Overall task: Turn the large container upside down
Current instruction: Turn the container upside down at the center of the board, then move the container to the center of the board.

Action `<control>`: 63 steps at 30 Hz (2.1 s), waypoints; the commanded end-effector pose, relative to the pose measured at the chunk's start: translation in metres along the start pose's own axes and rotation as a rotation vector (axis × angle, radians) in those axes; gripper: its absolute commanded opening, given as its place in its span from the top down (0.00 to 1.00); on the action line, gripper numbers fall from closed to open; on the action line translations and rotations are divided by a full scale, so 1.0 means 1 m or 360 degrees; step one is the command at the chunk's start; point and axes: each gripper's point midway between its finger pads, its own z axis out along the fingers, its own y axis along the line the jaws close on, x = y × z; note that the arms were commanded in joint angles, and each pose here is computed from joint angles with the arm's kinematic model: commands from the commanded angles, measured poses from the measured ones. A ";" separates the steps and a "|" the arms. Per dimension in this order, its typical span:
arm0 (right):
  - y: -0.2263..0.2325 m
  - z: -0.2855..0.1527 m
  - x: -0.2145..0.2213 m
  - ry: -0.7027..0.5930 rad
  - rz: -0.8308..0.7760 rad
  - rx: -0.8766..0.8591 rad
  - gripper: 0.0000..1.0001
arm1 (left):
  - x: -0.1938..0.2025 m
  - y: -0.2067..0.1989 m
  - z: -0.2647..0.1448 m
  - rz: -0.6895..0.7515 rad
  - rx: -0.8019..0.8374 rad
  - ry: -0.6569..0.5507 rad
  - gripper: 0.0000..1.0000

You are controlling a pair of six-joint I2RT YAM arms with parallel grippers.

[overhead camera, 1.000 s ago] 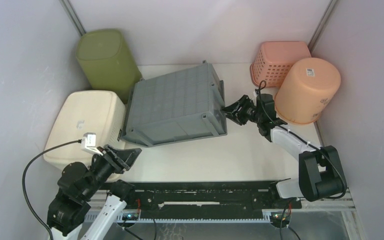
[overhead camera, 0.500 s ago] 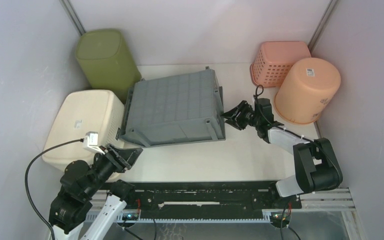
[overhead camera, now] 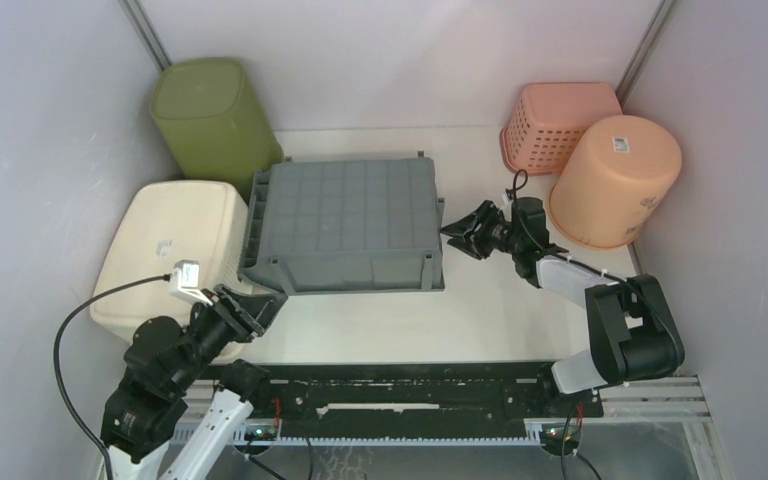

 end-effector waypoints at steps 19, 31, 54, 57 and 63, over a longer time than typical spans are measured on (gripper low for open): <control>0.022 -0.044 0.018 -0.0050 -0.0503 0.0068 0.36 | 0.019 0.053 0.064 -0.0002 -0.0220 -0.0024 0.20; 0.073 -0.068 0.091 -0.0064 -0.1058 0.0071 0.38 | 0.002 0.107 0.109 0.0122 -0.0690 -0.0105 0.20; 0.034 0.000 0.023 -0.0359 -0.1155 0.0817 0.40 | -0.012 0.116 0.234 0.0306 -0.0793 0.0057 0.23; 0.029 -0.002 0.000 -0.0387 -0.1079 0.0804 0.40 | -0.009 0.119 0.258 0.0328 -0.0811 0.0115 0.23; 0.022 0.008 -0.038 -0.0399 -0.0965 0.0772 0.40 | -0.016 0.120 0.303 0.0402 -0.0809 0.0168 0.24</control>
